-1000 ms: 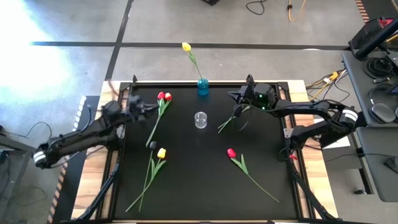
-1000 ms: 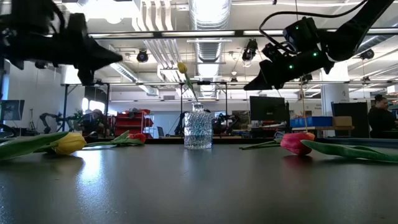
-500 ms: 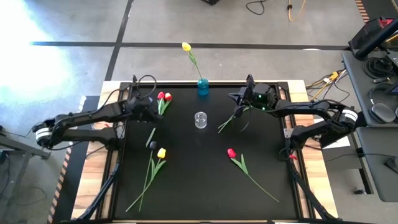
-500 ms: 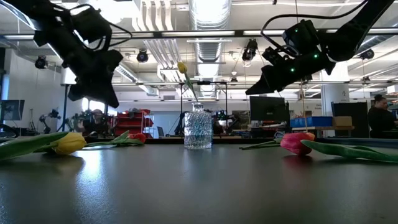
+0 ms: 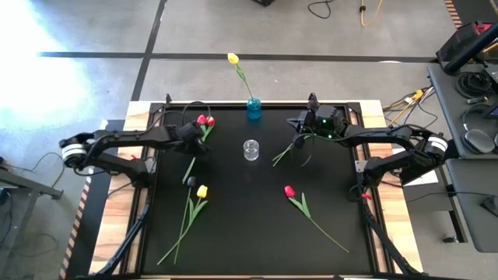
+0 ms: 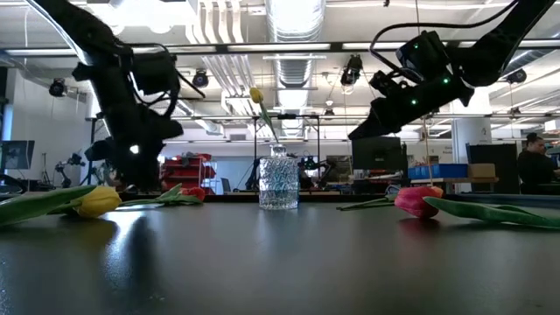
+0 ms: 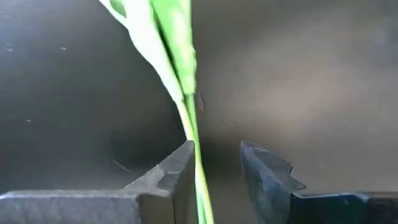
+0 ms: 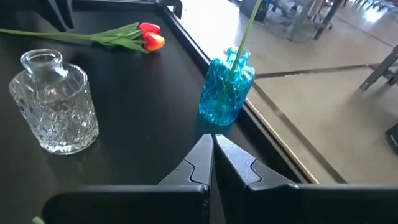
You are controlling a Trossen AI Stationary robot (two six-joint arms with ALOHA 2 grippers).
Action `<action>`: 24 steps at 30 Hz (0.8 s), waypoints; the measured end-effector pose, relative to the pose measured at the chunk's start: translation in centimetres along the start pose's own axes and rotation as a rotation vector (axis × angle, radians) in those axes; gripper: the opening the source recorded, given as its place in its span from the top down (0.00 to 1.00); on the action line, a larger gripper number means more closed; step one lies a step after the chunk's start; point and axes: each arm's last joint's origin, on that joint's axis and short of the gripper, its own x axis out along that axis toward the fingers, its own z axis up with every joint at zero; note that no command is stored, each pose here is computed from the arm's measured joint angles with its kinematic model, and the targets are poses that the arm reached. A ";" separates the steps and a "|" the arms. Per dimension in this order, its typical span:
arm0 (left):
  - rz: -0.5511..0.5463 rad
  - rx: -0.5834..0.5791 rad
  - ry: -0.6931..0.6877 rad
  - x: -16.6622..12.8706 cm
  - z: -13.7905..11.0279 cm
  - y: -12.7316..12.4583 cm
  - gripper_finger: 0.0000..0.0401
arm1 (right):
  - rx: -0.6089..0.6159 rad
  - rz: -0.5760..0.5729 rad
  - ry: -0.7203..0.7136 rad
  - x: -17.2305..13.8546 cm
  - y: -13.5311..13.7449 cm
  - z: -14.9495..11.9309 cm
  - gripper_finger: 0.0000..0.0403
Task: Sort flowers into vase by color
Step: Adjust the top red tulip
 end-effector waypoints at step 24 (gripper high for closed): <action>0.131 0.128 0.060 0.1 2.0 -0.8 0.98 | 0.038 0.004 0.017 -0.1 0.2 -0.6 0.98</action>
